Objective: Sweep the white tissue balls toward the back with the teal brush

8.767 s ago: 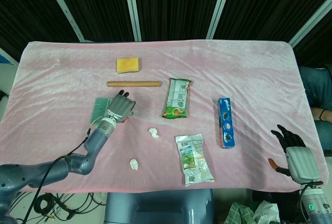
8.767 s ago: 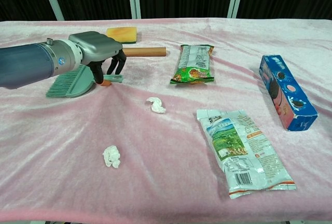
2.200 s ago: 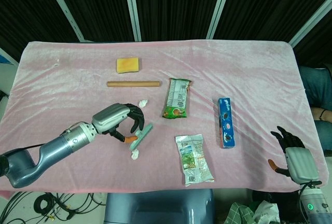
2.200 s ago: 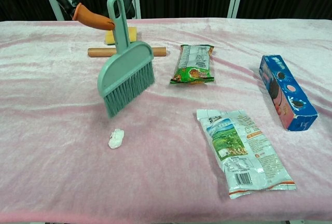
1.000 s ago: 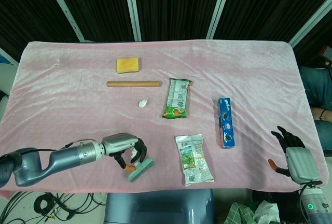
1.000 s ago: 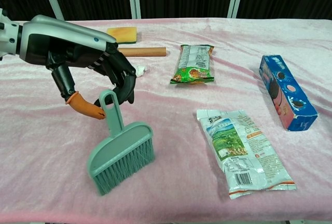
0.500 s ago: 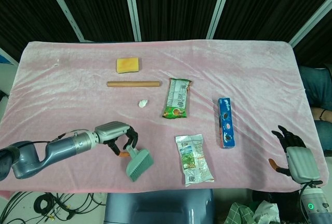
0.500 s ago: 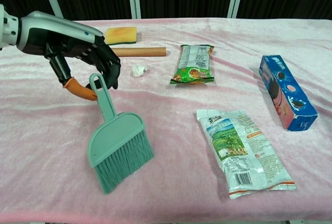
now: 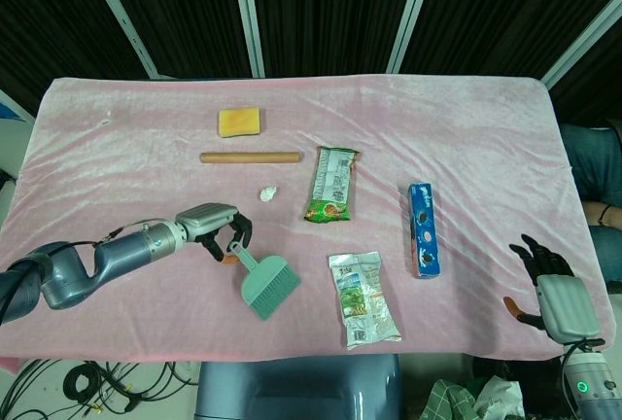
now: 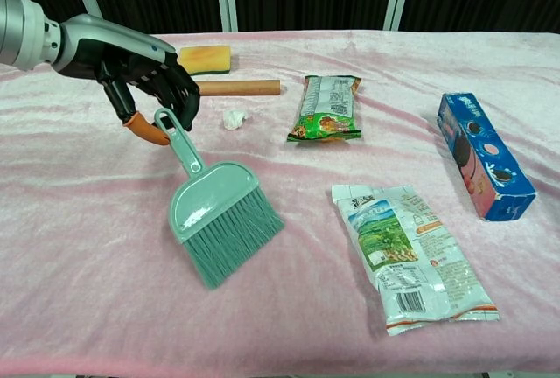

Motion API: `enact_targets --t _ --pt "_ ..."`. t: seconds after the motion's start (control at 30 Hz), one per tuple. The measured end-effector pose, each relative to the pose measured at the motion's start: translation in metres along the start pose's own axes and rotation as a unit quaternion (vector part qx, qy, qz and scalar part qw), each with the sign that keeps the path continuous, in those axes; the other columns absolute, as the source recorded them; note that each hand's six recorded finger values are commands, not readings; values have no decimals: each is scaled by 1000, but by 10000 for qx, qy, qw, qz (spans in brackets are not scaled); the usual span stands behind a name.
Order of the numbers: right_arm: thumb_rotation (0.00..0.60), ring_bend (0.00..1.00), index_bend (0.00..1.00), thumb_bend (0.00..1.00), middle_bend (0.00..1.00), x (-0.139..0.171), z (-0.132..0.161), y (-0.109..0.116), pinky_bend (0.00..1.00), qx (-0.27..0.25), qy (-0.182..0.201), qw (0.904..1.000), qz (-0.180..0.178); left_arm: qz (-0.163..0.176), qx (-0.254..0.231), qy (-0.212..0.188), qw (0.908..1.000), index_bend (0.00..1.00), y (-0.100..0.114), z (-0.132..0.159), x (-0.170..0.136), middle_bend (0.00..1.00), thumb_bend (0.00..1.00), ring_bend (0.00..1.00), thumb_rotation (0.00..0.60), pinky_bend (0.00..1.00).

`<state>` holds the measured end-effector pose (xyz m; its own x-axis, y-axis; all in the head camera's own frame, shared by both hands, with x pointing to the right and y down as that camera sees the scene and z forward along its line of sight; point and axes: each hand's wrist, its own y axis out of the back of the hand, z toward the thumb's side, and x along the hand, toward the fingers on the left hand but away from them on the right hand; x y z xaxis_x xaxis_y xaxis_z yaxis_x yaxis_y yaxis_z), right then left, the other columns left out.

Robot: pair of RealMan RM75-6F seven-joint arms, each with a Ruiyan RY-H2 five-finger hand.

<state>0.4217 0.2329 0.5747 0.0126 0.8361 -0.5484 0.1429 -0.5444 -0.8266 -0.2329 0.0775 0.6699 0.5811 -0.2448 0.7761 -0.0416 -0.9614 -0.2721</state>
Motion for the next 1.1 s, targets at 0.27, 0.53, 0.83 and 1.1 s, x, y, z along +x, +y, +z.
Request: enact_targets --t 0.27,0.53,0.83,1.1 --pt "600 113 175 200 47 0 0 0 156 -2 9 10000 -4 -193 60 251 9995 669 -3 -7 -5 666 359 260 600 248" --pt "600 113 175 200 47 0 1 -1 156 -4 1 10000 -1 -262 -97 296 9992 670 1 -1 -15 667 359 260 600 250" --pt "600 113 175 200 47 0 0 0 156 -31 -17 10000 -2 -424 224 572 9972 677 4 -11 -23 670 361 261 600 250" --pt "600 113 175 200 47 -1 0 0 156 -59 -33 10000 6 -277 740 698 9944 683 12 -23 -23 674 361 267 600 251"
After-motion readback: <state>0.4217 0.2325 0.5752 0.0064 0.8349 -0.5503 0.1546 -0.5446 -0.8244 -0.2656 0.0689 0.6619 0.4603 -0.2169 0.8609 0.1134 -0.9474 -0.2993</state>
